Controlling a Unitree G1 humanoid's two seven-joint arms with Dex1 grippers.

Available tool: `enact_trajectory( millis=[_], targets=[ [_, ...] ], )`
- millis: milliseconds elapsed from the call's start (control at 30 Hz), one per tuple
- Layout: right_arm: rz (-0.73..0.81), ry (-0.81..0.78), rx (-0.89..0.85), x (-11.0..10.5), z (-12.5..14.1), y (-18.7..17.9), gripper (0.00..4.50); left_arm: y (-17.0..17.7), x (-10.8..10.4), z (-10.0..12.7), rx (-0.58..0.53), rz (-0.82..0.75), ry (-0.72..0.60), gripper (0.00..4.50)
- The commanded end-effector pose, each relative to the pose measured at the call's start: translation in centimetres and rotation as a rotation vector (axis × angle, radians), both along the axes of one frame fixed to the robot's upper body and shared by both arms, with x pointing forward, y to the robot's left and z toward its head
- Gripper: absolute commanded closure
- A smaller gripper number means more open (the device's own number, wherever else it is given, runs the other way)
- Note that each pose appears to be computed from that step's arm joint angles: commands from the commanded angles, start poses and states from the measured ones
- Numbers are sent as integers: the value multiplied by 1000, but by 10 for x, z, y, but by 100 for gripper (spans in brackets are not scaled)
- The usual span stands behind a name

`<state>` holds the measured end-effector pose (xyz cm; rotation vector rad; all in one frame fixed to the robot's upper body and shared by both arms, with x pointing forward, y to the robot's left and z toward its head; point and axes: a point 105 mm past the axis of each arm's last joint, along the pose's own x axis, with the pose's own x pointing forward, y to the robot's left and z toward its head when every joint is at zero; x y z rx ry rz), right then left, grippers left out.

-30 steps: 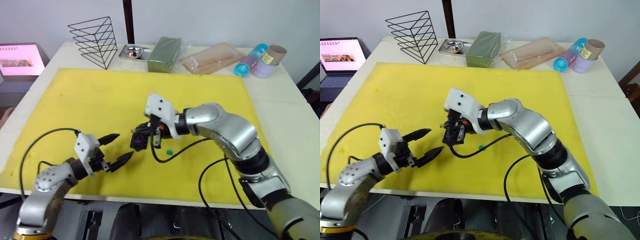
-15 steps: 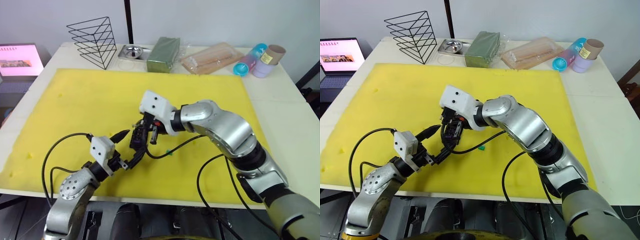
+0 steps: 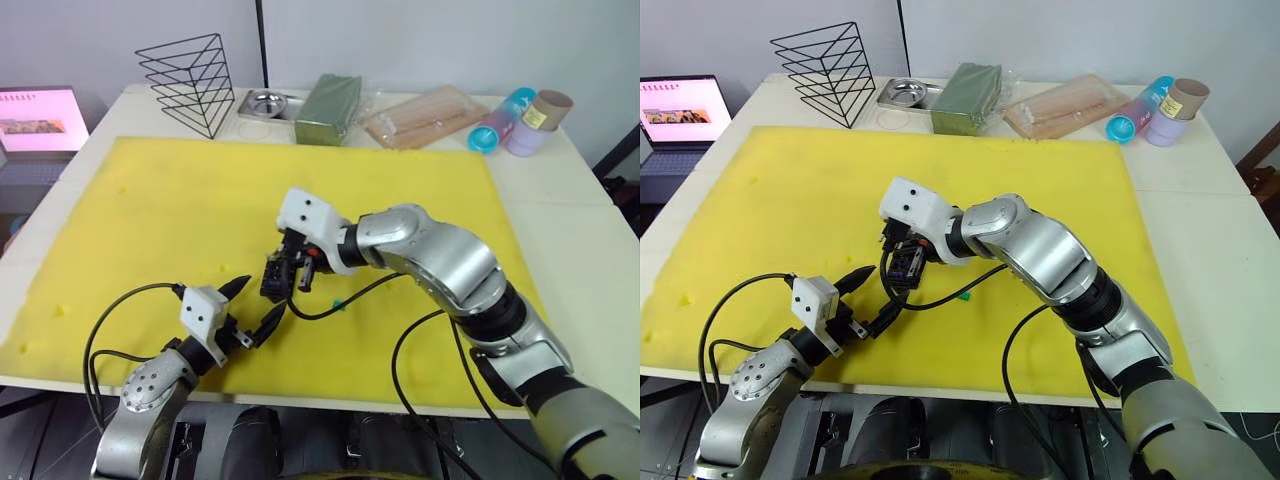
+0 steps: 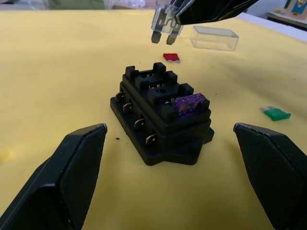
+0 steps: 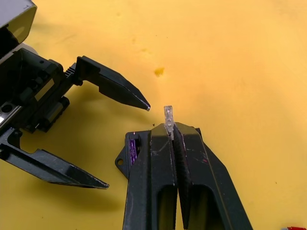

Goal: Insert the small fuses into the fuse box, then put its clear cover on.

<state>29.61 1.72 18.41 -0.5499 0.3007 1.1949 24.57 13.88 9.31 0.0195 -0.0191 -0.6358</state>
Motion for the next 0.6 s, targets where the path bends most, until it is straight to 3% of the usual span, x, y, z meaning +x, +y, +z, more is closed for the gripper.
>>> enact_trajectory(
  millis=[33, 600],
  targets=[
    [3, -33, 6, 1, 7, 2, 450, 1, 3, 6, 12, -3, -67, 2],
    [17, 10, -20, -5, -6, 2, 450, -2, 7, 13, -1, -2, -117, 2]
  ],
)
